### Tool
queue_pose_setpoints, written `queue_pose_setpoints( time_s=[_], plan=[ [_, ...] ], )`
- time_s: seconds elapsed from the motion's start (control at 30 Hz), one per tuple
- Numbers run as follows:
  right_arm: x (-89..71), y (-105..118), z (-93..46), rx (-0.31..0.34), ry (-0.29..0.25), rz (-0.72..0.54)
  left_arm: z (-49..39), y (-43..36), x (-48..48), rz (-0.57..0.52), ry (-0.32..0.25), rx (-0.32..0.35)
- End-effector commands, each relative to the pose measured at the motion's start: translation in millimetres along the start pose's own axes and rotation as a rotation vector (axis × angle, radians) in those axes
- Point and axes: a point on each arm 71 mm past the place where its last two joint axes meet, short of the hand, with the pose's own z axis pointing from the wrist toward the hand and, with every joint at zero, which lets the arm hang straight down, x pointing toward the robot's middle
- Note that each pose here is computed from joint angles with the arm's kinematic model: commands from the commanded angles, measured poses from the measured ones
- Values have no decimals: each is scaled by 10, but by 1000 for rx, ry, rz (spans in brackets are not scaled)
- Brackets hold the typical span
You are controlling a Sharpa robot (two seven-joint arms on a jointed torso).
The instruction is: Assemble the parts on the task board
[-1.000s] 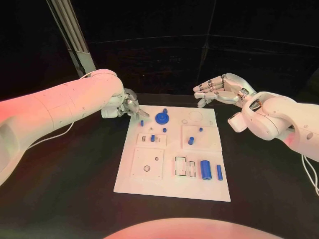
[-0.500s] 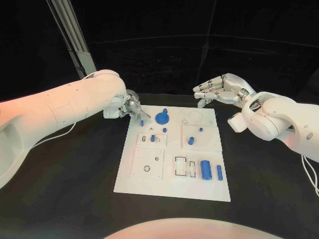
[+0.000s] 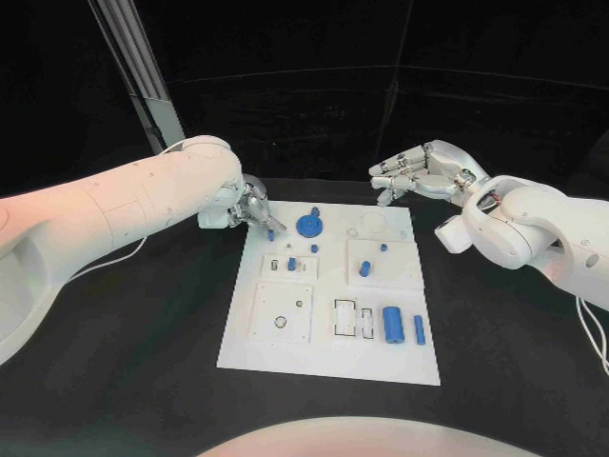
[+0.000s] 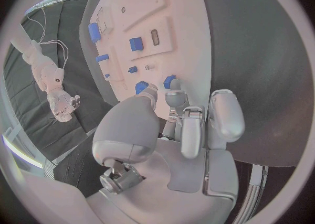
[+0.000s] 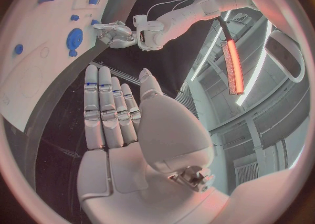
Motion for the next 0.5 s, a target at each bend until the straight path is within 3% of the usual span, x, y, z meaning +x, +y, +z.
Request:
queue_pose_setpoints(
  time_s=[0.03, 0.5],
  plan=[
    [6, 18, 4, -8, 7, 6, -2, 7, -1, 7, 5, -10],
    [5, 20, 1, -8, 7, 6, 2, 20, 1, 0, -6, -11]
  ],
)
